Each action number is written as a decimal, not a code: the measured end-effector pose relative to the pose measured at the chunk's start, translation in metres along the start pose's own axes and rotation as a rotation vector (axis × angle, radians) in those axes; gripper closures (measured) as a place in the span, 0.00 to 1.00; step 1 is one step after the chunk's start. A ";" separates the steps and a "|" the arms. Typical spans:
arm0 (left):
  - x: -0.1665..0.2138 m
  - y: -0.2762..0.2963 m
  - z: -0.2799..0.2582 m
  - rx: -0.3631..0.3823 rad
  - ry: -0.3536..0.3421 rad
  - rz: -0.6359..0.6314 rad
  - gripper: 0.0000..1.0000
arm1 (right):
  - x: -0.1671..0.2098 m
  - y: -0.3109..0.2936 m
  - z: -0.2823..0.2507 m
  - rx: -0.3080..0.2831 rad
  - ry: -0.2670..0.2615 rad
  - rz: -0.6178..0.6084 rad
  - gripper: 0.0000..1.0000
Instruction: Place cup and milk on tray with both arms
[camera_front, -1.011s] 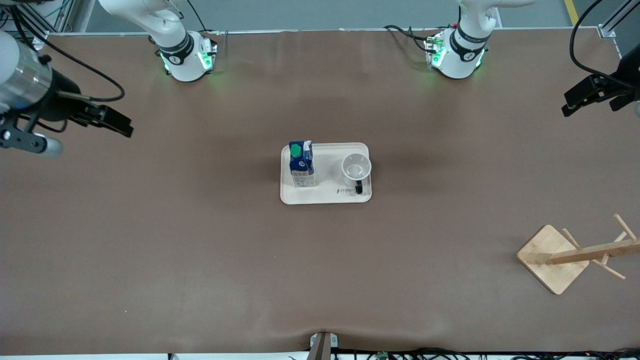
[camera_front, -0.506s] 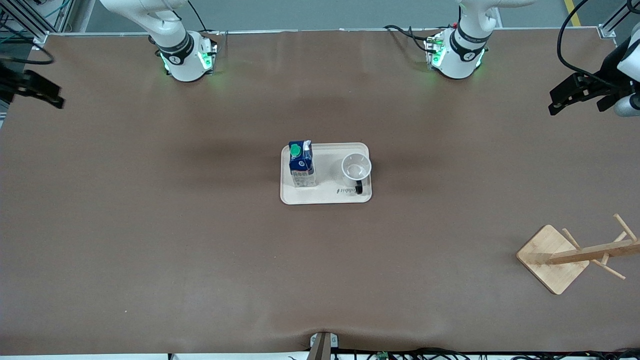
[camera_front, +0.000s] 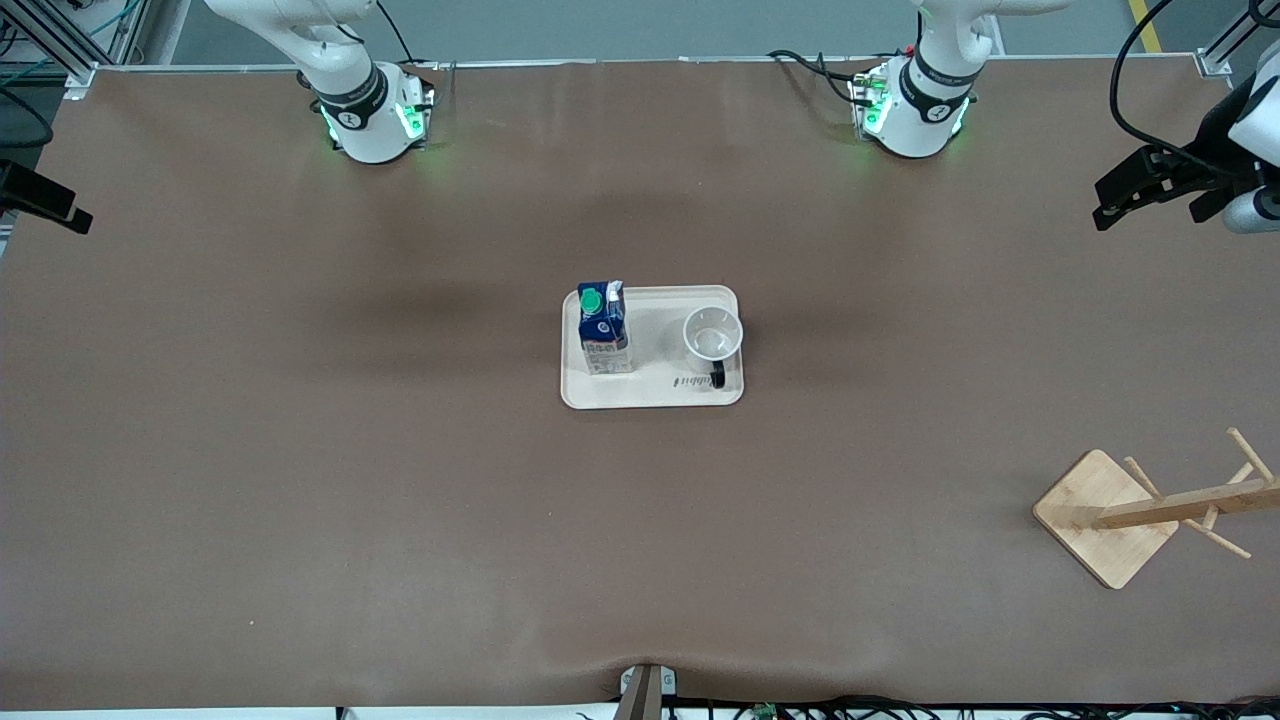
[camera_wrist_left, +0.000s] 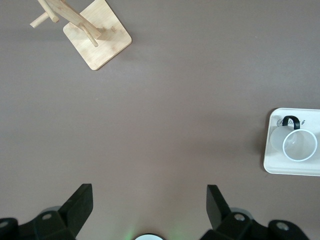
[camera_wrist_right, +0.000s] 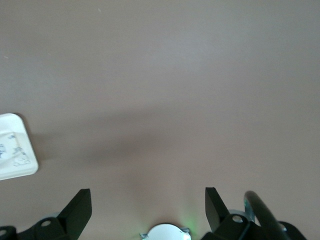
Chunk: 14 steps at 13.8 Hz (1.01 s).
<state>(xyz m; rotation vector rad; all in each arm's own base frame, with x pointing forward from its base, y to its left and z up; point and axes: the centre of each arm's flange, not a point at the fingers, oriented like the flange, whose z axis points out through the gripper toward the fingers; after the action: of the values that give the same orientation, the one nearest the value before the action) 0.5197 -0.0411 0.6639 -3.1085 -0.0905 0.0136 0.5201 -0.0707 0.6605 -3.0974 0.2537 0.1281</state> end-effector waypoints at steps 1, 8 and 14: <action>0.000 0.000 0.000 0.000 0.000 0.000 0.00 | -0.002 -0.003 -0.001 0.005 0.004 -0.005 0.00; 0.002 0.001 0.002 0.000 -0.002 0.002 0.00 | -0.013 -0.012 0.000 0.011 0.004 -0.025 0.00; 0.007 0.003 0.011 0.001 -0.015 0.005 0.00 | -0.013 -0.017 0.000 0.010 0.005 -0.035 0.00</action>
<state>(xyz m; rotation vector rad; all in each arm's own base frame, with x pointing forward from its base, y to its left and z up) 0.5272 -0.0438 0.6531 -3.1076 -0.0829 0.0371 0.5096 -0.0521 0.6621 -3.0910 0.2003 0.1184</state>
